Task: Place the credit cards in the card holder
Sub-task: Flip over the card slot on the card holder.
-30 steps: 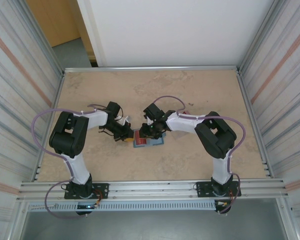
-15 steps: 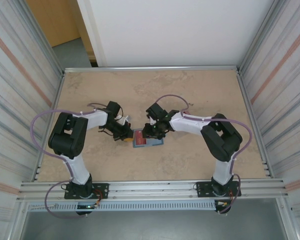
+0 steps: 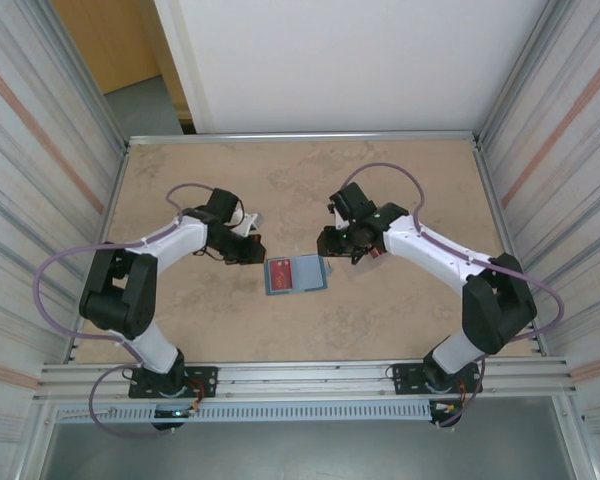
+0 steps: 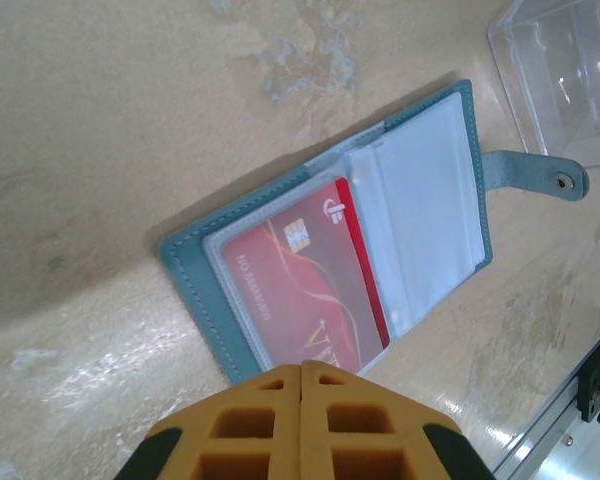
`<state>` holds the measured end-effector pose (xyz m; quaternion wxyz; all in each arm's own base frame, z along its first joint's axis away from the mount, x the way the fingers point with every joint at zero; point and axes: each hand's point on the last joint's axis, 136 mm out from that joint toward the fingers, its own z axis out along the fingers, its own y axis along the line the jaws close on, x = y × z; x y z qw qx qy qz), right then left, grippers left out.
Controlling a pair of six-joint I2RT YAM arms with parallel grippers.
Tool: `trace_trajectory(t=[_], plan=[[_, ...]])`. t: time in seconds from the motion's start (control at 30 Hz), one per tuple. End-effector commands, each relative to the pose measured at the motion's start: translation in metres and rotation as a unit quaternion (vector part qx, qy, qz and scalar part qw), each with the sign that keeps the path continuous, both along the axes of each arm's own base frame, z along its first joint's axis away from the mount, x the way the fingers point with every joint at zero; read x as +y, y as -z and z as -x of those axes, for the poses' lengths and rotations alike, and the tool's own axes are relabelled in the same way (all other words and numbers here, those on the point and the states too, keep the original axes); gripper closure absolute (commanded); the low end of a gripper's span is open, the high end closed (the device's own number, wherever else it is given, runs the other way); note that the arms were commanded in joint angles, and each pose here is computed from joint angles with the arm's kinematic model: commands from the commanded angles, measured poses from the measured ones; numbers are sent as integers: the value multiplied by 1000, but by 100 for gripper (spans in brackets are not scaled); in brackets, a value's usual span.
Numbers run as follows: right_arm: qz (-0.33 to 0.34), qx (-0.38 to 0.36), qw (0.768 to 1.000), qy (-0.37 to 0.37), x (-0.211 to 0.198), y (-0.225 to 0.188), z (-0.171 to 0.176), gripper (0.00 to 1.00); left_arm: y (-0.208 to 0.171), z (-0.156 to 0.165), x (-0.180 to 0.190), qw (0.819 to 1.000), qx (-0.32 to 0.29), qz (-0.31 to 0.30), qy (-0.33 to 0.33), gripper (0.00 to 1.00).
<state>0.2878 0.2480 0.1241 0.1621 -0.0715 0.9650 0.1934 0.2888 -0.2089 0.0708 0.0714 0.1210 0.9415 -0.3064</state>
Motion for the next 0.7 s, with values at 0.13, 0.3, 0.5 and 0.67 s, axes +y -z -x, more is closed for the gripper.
trace_trajectory(t=[0.13,0.3,0.5,0.67], plan=[[14,-7,1000,-11,-14,1,14,64,-23,8,-39,988,-76,-47,125,87],[-12,-28,999,10,-31,-12,17,61,-19,15,-74,965,-110,-114,208,69],[-50,-63,996,49,-66,-31,29,45,1,20,-96,929,-135,-203,277,44],[-65,-81,991,81,-94,-33,42,36,13,21,-98,915,-144,-232,299,39]])
